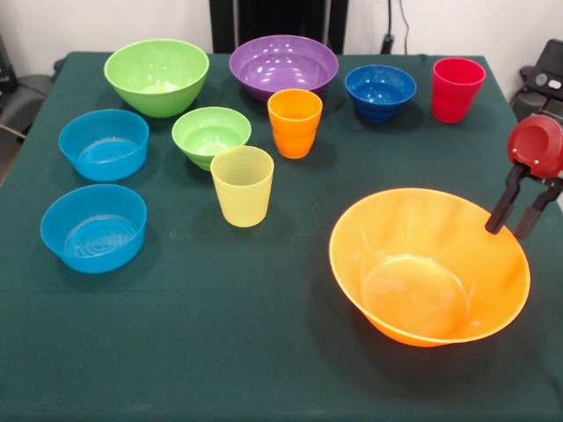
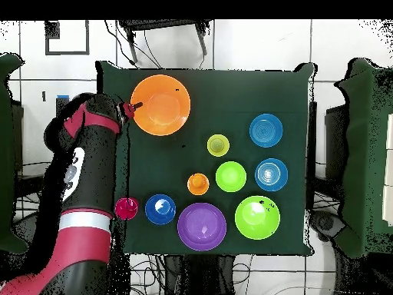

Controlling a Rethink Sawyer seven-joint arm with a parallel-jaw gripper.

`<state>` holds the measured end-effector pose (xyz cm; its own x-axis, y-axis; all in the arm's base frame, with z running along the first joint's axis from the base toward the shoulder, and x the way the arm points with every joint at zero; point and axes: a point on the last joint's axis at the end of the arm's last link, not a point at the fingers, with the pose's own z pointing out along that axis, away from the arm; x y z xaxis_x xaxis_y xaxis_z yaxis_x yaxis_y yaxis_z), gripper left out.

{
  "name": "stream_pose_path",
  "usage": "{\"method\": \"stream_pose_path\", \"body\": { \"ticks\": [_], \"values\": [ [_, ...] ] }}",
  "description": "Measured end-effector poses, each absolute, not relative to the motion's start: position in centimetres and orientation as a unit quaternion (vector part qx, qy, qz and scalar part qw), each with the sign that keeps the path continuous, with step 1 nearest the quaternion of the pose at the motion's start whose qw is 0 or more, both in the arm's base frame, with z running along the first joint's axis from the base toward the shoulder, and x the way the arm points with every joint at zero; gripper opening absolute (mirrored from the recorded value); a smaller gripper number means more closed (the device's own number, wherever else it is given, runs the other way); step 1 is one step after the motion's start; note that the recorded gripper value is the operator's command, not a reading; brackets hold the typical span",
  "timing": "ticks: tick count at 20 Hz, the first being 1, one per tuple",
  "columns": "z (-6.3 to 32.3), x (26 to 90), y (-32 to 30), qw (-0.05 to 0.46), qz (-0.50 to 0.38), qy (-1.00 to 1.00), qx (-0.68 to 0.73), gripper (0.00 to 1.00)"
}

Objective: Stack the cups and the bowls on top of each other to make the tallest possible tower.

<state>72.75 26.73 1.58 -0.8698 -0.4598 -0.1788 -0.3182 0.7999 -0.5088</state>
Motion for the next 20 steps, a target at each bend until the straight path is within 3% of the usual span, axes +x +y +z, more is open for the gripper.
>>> {"method": "stream_pose_path", "body": {
  "ticks": [20],
  "values": [
    [1.0,74.6,28.4,0.167,-0.228,0.937,-0.205,1.0]
  ]
}}
